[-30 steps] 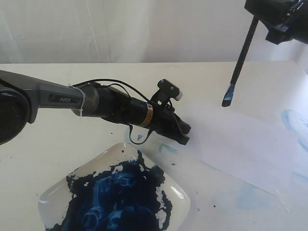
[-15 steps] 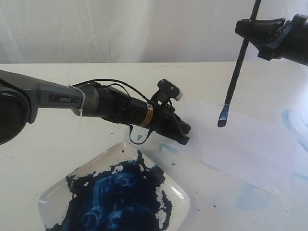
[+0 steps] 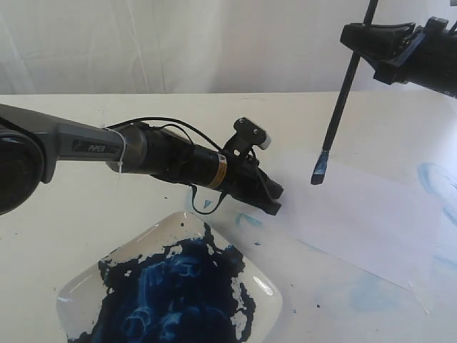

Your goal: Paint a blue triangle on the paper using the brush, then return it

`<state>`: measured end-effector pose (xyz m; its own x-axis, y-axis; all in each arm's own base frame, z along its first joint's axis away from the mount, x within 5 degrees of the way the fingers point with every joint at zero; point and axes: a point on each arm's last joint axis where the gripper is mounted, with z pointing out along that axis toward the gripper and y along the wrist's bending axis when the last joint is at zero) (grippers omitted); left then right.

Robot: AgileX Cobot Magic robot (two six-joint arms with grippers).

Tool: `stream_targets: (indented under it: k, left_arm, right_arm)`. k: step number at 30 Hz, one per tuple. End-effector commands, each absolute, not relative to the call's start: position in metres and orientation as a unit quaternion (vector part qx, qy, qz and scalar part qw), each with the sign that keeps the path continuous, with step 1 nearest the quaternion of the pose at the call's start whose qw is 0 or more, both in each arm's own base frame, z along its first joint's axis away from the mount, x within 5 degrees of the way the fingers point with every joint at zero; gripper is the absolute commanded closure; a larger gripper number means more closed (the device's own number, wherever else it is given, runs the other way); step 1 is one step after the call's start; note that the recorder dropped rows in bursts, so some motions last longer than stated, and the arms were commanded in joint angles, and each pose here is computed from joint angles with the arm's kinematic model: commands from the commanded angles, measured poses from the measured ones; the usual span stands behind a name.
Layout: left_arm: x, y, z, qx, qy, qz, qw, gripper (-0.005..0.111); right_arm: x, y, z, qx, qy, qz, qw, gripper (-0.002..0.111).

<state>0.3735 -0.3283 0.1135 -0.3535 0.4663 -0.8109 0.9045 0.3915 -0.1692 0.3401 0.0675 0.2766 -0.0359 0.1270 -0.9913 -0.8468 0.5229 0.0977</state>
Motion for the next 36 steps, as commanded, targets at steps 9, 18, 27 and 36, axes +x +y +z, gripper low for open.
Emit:
stream_targets:
  k: [9, 18, 27, 36]
  left_arm:
    - [0.380, -0.317, 0.108, 0.454, 0.760, -0.320, 0.337, 0.107]
    - [0.392, -0.298, 0.110, 0.443, 0.759, -0.343, 0.331, 0.107]
    - [0.391, -0.299, 0.110, 0.444, 0.758, -0.345, 0.330, 0.107]
    - [0.391, -0.299, 0.110, 0.444, 0.758, -0.346, 0.330, 0.107]
  right_arm:
    - [0.340, 0.067, 0.279, -0.283, 0.599, 0.396, 0.635, 0.108]
    - [0.346, 0.066, 0.267, -0.273, 0.609, 0.400, 0.628, 0.108]
    - [0.356, 0.065, 0.244, -0.262, 0.624, 0.399, 0.618, 0.108]
    - [0.361, 0.065, 0.233, -0.259, 0.629, 0.393, 0.619, 0.108]
